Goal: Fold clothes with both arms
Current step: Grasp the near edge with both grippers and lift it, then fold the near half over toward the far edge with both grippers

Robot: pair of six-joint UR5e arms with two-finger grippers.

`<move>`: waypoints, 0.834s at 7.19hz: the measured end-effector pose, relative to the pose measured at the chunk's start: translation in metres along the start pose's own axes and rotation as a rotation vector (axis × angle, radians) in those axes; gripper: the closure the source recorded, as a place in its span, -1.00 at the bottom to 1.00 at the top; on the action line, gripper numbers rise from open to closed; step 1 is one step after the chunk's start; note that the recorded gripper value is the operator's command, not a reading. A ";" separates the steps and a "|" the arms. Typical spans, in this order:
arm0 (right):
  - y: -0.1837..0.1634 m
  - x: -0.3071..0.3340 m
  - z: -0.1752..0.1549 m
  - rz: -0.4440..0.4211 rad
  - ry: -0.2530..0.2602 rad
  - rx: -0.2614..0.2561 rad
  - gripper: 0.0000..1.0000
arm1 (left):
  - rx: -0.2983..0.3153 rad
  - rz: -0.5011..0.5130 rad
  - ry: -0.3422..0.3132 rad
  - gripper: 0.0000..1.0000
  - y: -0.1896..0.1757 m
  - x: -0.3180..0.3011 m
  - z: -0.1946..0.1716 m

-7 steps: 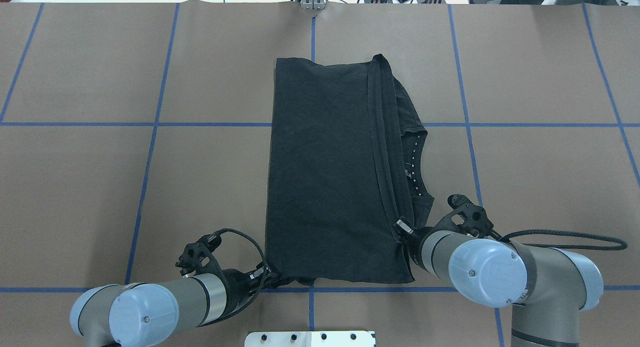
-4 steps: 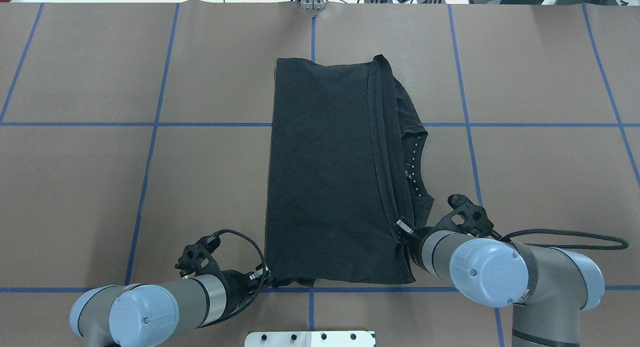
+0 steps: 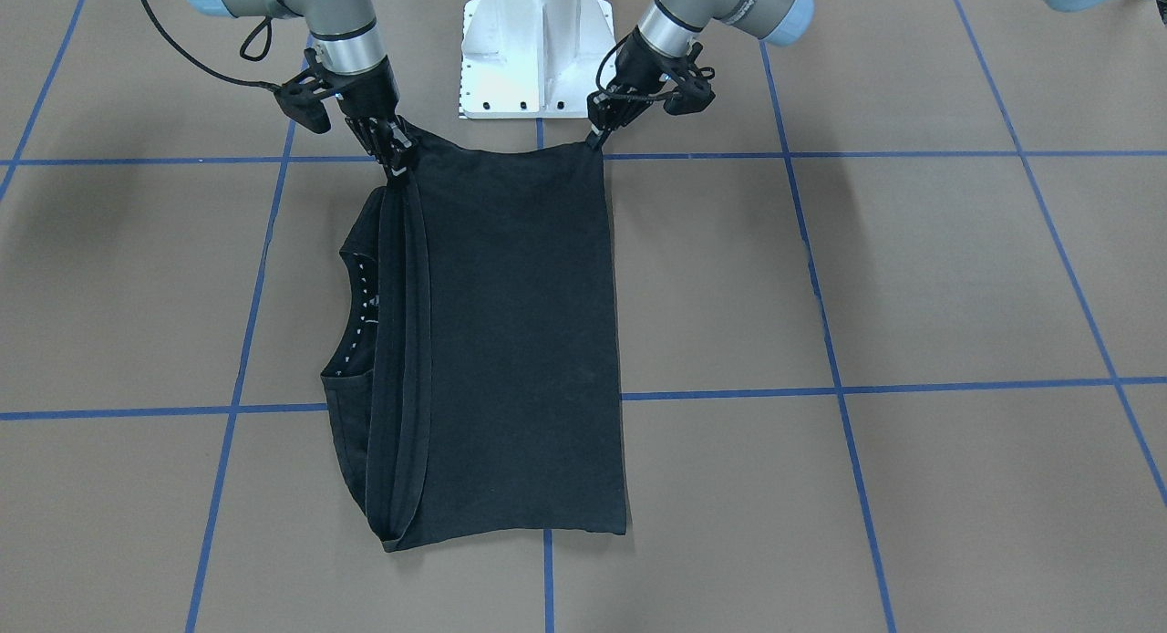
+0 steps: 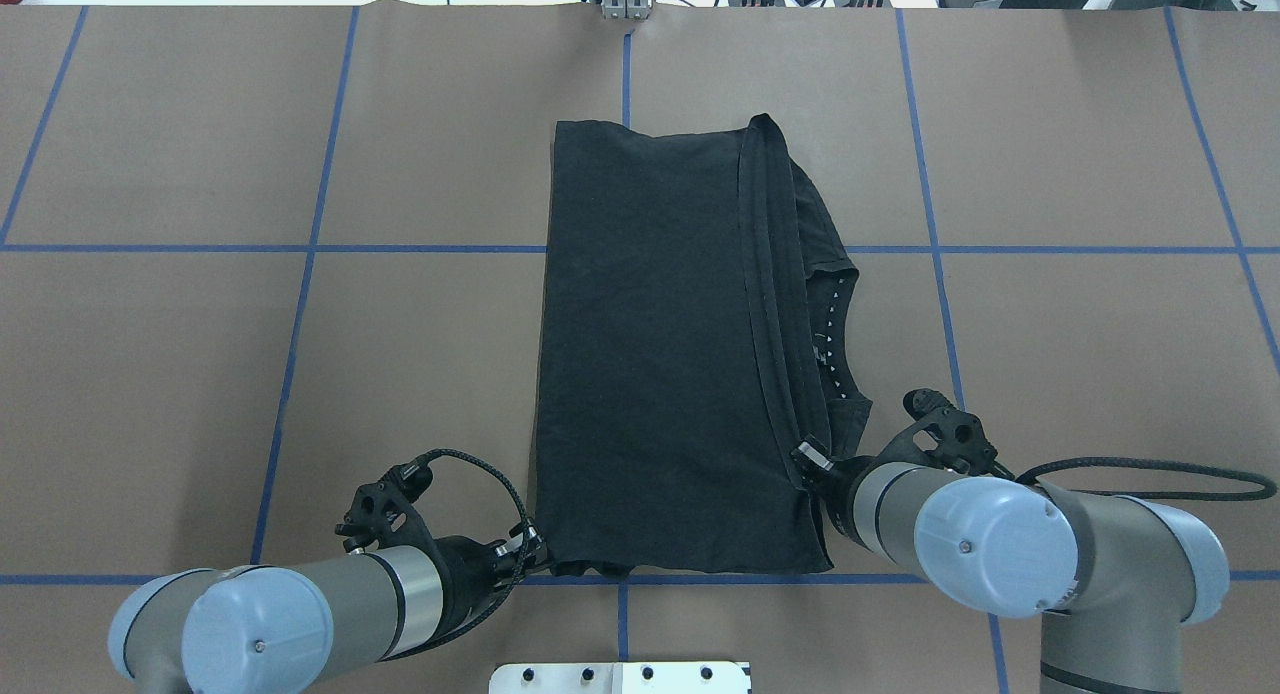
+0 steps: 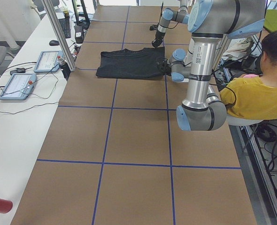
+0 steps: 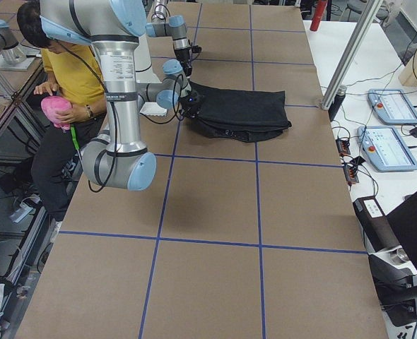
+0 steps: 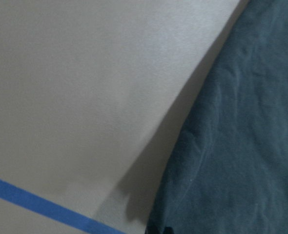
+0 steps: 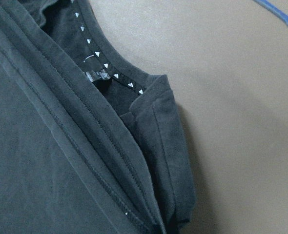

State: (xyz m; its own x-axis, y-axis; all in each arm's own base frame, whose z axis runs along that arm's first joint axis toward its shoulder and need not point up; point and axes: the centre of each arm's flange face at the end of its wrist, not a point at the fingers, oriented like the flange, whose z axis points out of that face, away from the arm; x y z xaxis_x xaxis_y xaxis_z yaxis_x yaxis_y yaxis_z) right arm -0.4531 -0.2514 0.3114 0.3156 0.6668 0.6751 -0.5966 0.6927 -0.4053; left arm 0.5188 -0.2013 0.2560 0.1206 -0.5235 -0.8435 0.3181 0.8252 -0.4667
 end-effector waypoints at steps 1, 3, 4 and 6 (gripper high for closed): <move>-0.003 0.004 -0.018 0.003 -0.004 -0.029 1.00 | -0.017 -0.005 0.025 1.00 0.006 0.018 -0.026; -0.029 -0.005 -0.049 0.044 -0.014 -0.076 1.00 | -0.002 -0.026 0.097 1.00 -0.022 0.068 -0.065; -0.056 -0.025 -0.056 0.093 -0.018 -0.094 1.00 | 0.031 -0.039 0.123 1.00 -0.059 0.102 -0.068; -0.122 -0.101 -0.046 0.209 -0.006 -0.135 1.00 | 0.101 -0.026 0.128 1.00 -0.146 0.174 -0.052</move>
State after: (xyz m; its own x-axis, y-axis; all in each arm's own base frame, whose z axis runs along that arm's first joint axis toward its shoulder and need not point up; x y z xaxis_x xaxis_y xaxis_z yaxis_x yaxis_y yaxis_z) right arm -0.3782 -0.3907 0.2649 0.1908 0.7979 0.5718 -0.5445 0.5707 -0.6147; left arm 0.4443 -0.4015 0.1631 -0.0073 -0.5077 -0.8615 0.4136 0.7828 -0.4649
